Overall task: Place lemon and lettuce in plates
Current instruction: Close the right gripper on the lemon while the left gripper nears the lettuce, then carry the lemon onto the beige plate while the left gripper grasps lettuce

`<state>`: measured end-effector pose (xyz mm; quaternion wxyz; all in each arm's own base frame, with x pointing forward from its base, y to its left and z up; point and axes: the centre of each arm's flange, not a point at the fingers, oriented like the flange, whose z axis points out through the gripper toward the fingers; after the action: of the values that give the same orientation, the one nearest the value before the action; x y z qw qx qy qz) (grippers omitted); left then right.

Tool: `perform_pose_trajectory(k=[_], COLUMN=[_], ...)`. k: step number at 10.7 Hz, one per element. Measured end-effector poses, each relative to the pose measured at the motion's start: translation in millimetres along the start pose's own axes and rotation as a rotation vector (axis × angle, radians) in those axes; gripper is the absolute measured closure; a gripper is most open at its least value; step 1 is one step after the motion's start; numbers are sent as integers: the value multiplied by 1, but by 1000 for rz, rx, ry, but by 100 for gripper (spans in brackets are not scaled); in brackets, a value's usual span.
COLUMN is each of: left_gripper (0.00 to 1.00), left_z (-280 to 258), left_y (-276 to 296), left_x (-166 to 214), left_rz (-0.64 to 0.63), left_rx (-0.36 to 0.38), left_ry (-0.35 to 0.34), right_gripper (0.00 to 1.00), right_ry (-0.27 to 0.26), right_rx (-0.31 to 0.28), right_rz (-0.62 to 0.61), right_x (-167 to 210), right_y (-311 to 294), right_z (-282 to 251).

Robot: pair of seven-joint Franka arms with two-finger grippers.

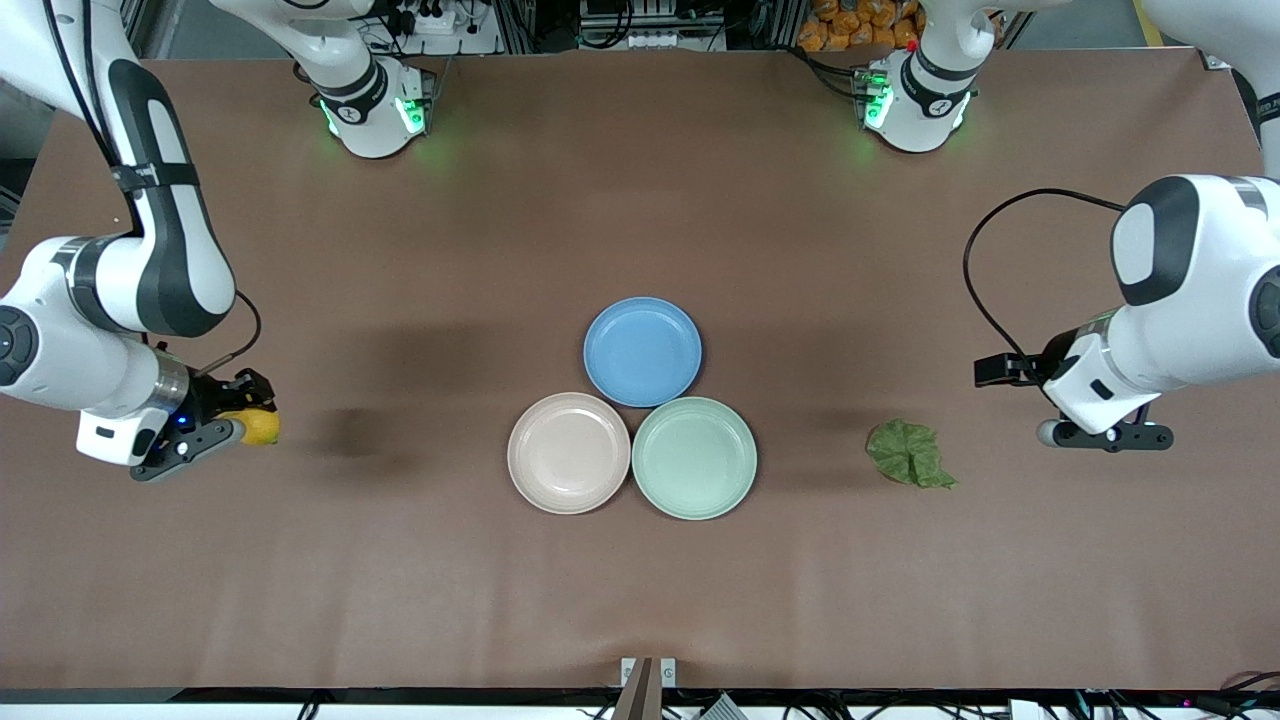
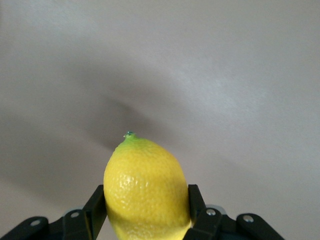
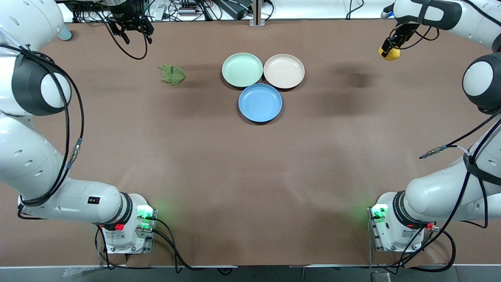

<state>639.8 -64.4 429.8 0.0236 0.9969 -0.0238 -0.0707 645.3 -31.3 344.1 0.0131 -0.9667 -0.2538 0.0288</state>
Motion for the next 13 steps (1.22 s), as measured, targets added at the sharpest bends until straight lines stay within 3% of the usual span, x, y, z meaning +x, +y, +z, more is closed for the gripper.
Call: perform_pose_trajectory(k=[5,8,13], left_gripper=[0,0,0], left_z=[36,39,75], left_y=[13,14,15], left_x=[19,25,38], left_rz=[-38,-50,-96], left_rx=[32,34,37], left_ry=[-22,9,-6], right_gripper=[30,30,30], right_ry=[4,4,31], right_rx=[44,39,32], right_rz=[62,160,365], right_x=[25,52,96], right_y=[-46,-98,-185], right_z=[-1,-4,-30])
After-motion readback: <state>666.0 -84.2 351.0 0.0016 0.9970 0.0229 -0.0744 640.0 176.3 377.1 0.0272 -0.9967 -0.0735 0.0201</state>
